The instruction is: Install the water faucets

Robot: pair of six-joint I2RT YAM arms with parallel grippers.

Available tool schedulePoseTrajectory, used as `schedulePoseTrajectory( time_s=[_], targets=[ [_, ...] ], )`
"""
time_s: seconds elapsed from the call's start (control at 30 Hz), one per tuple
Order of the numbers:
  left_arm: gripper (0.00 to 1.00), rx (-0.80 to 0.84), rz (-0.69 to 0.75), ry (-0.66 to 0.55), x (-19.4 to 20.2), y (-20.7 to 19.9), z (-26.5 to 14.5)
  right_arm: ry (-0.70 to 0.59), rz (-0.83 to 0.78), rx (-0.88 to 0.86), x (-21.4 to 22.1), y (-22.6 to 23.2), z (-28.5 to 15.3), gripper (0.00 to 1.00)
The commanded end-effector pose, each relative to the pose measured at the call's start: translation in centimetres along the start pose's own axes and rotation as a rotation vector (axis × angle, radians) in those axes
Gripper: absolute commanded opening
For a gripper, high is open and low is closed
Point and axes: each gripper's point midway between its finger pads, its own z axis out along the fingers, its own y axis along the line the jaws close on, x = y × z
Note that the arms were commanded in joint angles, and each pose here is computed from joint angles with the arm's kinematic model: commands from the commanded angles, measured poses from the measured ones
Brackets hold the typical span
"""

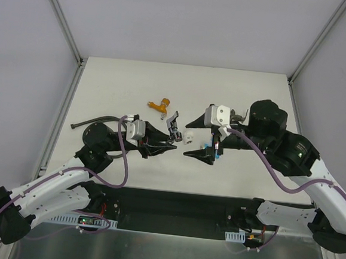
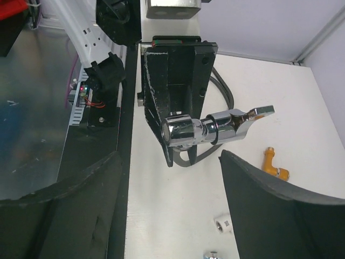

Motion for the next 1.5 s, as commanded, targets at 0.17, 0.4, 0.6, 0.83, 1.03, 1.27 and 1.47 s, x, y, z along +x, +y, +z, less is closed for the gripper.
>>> schedulePoseTrajectory(
  time_s=[0.17,0.4,0.6,0.83,1.03,1.27,1.47],
  targets=[
    [0.0,0.109,0.081,-0.074,-3.9,-1.8,0.6,-0.125,-0.142,-0.172,-2.6,0.4,0.3,0.67],
    [0.0,0.129,0.072,-0.062,-3.7,-2.0,0.7,-0.153,-0.129,-0.252,-2.8,0.8,1.0,0.63],
    [0.0,0.128,0.066,-0.054,-3.5,-1.9,0.7,-0.17,-0.12,-0.307,-3.0,1.3,1.4,0.61],
    [0.0,0.131,0.064,-0.055,-3.5,-2.0,0.8,-0.164,-0.089,-0.339,-2.6,1.4,2.1,0.47],
    [0.0,0.115,0.066,-0.059,-3.6,-1.7,0.7,-0.155,-0.064,-0.344,-2.3,1.3,2.5,0.26],
    [0.0,0.041,0.069,-0.075,-3.8,-0.7,0.6,-0.132,-0.038,-0.298,-1.6,0.9,3.4,0.09],
    [0.0,-0.075,0.075,-0.097,-4.1,1.0,0.1,-0.08,-0.04,-0.238,-0.4,1.3,4.4,0.02]
  ],
)
